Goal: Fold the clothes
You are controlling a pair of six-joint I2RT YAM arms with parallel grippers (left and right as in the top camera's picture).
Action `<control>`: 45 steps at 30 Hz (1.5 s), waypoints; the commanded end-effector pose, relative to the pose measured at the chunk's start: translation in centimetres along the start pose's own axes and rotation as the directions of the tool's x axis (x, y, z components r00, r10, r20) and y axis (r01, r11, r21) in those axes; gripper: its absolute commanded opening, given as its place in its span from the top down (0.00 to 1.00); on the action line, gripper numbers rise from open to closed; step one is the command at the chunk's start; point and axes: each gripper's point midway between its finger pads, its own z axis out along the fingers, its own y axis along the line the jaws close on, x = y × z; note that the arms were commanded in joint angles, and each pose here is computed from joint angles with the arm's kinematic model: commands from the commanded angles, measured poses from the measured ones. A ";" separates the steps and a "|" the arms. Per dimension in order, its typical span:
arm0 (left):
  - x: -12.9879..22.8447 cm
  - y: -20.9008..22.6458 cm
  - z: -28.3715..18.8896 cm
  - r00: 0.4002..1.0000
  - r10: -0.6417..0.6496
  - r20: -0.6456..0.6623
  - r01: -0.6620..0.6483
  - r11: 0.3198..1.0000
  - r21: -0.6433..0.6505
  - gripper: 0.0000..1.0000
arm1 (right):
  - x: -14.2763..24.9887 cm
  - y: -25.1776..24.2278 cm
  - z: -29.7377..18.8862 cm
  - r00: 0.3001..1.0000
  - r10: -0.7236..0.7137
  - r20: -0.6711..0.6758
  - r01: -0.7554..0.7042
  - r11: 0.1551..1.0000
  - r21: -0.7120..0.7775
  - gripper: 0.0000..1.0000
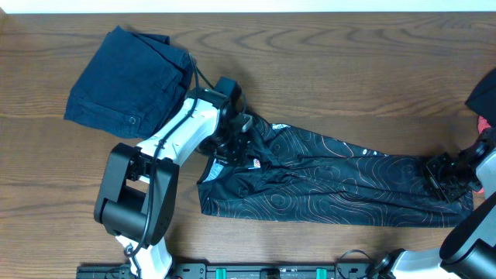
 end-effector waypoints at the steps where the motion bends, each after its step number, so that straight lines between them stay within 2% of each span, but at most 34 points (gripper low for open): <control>1: 0.0 -1.4 0.4 1.000 -0.023 0.013 0.022 0.996 0.086 0.31 | 0.4 0.4 0.1 1.000 0.000 -0.009 0.000 1.000 -0.007 0.59; 5: 0.0 -1.2 1.4 0.999 -0.043 0.026 0.041 0.995 0.087 0.35 | 0.3 0.5 0.1 1.000 -0.001 -0.004 0.001 1.000 -0.008 0.59; 6: 0.1 -1.2 1.7 0.998 -0.049 0.025 0.046 0.995 0.087 0.43 | 0.3 0.5 0.1 1.000 -0.001 -0.001 0.001 1.000 -0.010 0.59; 9: 0.9 -1.2 2.0 0.999 -0.054 0.001 0.054 0.995 0.086 0.81 | 0.2 0.5 0.3 1.000 0.006 0.004 -0.006 1.000 -0.012 0.58; 10: 1.2 -1.2 2.0 0.998 -0.058 -0.011 0.059 0.995 0.085 0.91 | 0.3 0.5 0.4 1.000 0.006 0.006 -0.006 1.000 -0.013 0.59; 11: 1.3 -1.1 2.0 0.998 -0.061 -0.018 0.063 0.994 0.085 0.94 | 0.3 0.4 0.5 1.000 0.009 0.008 -0.009 1.000 -0.014 0.58; 19: 2.8 -0.7 0.8 0.990 -0.107 -0.090 0.114 0.991 0.076 0.94 | 0.6 -0.1 2.0 0.999 0.024 0.028 -0.023 1.000 -0.021 0.58; 32: 5.4 2.8 -0.3 0.970 -0.169 -0.177 0.152 0.983 -0.101 0.92 | 1.3 -2.1 4.3 0.994 0.076 0.076 -0.078 0.997 0.022 0.61; 35: 5.6 2.9 -0.3 0.968 -0.171 -0.186 0.153 0.983 -0.105 0.78 | 1.2 -2.0 4.3 0.994 0.075 0.078 -0.077 0.997 0.021 0.61; 36: 5.7 2.8 -0.3 0.967 -0.172 -0.189 0.154 0.983 -0.105 0.67 | 1.2 -2.0 4.3 0.994 0.075 0.078 -0.077 0.997 0.021 0.61; 37: 5.7 2.8 -0.3 0.966 -0.173 -0.191 0.155 0.982 -0.105 0.51 | 1.2 -2.0 4.3 0.994 0.075 0.078 -0.077 0.997 0.021 0.61; 38: 5.7 2.8 -0.3 0.966 -0.173 -0.192 0.155 0.982 -0.105 0.43 | 1.2 -2.0 4.3 0.994 0.075 0.078 -0.077 0.997 0.021 0.61; 43: 4.2 2.8 -0.1 0.977 -0.171 -0.130 0.161 0.983 -0.089 0.36 | 1.2 -2.0 4.3 0.994 0.075 0.078 -0.077 0.997 0.020 0.60; 45: 2.6 1.0 0.1 0.982 -0.168 -0.083 0.170 0.985 0.028 0.35 | 1.2 -2.0 4.3 0.994 0.075 0.078 -0.077 0.997 0.020 0.60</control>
